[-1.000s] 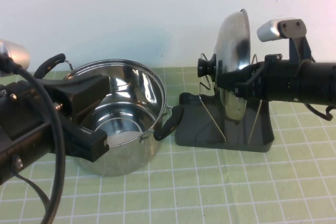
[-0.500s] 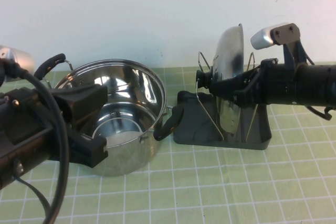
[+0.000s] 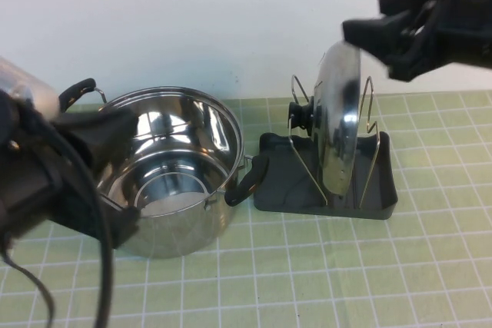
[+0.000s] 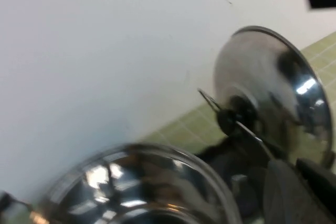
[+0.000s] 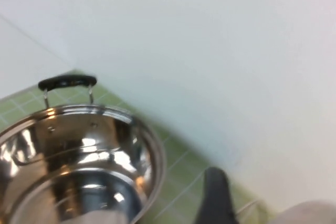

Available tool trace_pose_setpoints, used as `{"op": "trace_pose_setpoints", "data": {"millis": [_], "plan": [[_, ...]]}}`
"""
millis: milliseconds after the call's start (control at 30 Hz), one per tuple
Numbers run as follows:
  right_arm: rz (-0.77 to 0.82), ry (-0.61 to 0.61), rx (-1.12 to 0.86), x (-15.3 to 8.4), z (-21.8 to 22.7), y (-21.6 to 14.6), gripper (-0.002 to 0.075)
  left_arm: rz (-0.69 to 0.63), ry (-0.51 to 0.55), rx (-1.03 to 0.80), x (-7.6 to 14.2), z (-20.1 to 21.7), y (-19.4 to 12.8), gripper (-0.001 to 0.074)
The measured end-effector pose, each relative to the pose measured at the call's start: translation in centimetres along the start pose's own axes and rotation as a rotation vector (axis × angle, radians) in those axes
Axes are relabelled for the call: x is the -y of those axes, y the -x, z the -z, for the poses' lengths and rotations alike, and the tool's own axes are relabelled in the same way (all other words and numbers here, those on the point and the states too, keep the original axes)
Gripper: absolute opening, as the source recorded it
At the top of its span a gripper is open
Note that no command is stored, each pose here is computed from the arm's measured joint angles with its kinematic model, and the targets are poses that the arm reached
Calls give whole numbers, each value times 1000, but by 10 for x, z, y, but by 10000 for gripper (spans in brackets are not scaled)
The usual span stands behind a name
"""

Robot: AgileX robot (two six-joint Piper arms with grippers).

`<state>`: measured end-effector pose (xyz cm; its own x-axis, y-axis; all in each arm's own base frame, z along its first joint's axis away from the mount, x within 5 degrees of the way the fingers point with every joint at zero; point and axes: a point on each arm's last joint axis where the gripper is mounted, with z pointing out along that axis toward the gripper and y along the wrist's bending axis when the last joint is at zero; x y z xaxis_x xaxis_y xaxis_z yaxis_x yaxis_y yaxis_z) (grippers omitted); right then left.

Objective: Put pot lid on rack

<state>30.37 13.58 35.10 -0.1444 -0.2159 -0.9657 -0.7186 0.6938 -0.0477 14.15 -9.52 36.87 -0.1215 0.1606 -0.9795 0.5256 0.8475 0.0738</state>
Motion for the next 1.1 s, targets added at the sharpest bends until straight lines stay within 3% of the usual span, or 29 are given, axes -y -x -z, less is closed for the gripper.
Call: {"op": "trace_pose_setpoints", "data": {"millis": [67,167,300,367,567,767,933,1100], "plan": [[98,-20,29,-6,20,16,438,-66,36,16,-4,7,8,-1],[257,-41,52,-17,49,34,298,-120,117,15,-14,19,21,-1],[425,-28,46,-36,88,49,84,-72,271,-102,-30,34,27,-1],[465,-5,2,-45,104,50,35,-26,339,-175,-36,41,26,-1],[473,41,-343,-60,147,27,3,68,461,-365,-45,52,13,-1],[358,-229,-767,-42,185,0,0,177,378,-350,-38,62,9,-1],[323,-331,-760,-53,211,-23,-1,221,238,-225,-28,81,-4,-1],[301,-339,-570,-81,231,-66,-1,215,127,-32,-19,95,-37,-1]]}}
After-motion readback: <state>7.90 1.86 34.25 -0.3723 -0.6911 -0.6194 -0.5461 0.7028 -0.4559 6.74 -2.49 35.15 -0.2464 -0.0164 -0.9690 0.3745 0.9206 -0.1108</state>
